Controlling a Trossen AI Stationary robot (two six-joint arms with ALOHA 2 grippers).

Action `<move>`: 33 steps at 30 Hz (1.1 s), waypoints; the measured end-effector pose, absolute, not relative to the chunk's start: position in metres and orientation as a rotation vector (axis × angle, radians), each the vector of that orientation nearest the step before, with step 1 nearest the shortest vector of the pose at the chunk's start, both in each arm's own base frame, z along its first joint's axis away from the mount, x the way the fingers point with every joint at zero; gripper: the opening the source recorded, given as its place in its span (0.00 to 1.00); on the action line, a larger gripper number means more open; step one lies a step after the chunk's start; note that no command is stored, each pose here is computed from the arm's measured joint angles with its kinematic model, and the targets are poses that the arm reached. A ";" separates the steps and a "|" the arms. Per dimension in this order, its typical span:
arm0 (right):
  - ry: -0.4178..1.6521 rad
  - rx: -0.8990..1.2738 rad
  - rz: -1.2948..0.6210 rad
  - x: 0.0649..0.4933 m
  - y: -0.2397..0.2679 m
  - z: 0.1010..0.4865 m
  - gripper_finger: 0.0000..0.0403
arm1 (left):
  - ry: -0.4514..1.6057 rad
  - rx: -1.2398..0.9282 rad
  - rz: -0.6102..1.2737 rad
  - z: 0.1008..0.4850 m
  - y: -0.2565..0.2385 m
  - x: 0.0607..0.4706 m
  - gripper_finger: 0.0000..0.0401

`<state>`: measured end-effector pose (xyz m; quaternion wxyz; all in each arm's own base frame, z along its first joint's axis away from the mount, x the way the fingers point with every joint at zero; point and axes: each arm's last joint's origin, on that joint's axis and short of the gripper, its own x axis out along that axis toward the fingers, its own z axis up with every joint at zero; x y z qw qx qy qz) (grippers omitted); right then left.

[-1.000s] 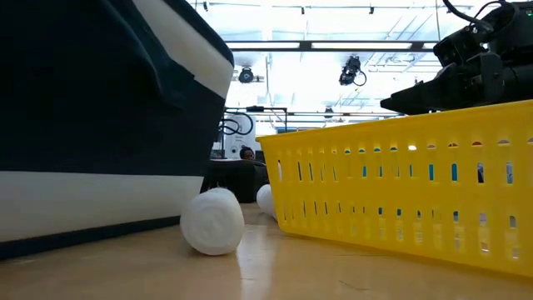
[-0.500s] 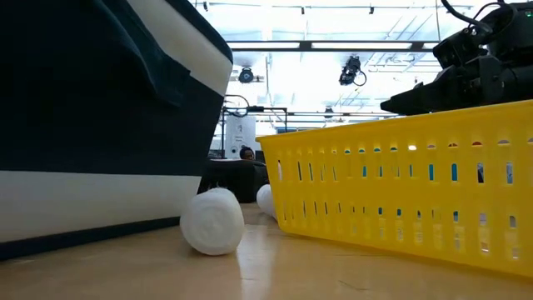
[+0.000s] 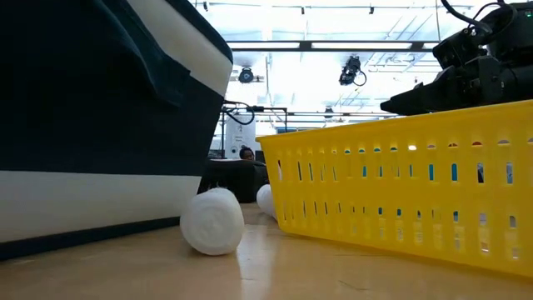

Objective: Pick & place medical supplies in basket/bin
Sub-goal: Put the pill bottle into the blue bin

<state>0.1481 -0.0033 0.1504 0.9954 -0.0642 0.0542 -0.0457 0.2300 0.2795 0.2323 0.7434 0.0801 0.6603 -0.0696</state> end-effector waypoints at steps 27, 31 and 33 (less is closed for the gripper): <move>0.110 -0.147 -0.094 0.148 -0.003 0.150 0.58 | 1.503 0.365 -0.016 0.246 0.295 0.243 0.62; 0.110 -0.135 -0.098 0.148 -0.004 0.150 0.58 | 1.422 0.411 -0.002 0.247 0.302 0.246 0.62; 0.110 -0.127 -0.099 0.148 -0.004 0.150 0.58 | 1.386 0.403 -0.006 0.243 0.307 0.247 0.62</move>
